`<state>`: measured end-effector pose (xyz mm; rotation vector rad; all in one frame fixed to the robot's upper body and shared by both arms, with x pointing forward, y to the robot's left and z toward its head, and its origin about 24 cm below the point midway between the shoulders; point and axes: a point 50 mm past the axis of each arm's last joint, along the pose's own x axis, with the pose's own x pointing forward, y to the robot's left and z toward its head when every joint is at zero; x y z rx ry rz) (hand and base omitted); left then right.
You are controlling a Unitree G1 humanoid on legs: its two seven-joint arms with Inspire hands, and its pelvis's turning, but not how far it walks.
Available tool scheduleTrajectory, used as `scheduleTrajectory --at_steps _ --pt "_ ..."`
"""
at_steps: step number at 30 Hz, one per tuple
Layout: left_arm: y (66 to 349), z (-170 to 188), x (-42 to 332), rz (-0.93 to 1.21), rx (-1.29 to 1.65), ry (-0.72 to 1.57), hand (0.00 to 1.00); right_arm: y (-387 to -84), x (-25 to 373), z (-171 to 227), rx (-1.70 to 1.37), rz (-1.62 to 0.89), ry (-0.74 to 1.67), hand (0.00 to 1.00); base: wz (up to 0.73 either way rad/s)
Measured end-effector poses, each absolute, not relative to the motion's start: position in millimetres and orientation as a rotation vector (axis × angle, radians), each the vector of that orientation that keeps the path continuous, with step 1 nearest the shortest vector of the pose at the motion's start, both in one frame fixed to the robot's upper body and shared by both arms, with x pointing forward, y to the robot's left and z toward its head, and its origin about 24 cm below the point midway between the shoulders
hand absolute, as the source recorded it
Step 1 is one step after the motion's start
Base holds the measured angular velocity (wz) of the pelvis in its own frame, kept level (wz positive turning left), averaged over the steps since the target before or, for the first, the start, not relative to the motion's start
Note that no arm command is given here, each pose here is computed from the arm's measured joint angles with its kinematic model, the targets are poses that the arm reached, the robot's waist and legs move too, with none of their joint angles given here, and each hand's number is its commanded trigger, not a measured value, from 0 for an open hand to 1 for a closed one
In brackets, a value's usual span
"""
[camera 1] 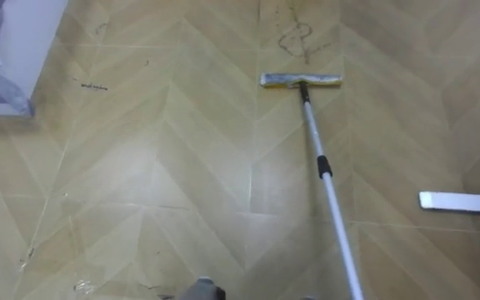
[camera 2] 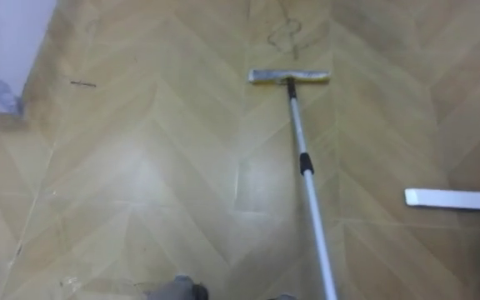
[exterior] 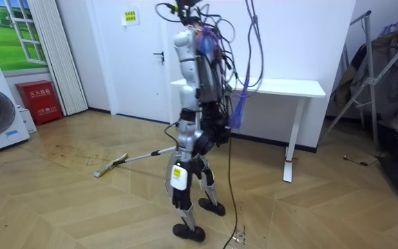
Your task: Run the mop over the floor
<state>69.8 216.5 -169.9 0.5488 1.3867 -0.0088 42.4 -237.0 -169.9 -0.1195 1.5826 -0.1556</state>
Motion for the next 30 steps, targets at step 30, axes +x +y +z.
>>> scheduleTrajectory --at_steps 30 --pt "227.5 -165.2 71.4 0.088 0.515 1.341 0.0 -267.4 18.2 -161.8 -0.142 -0.247 1.672 1.0 0.01"
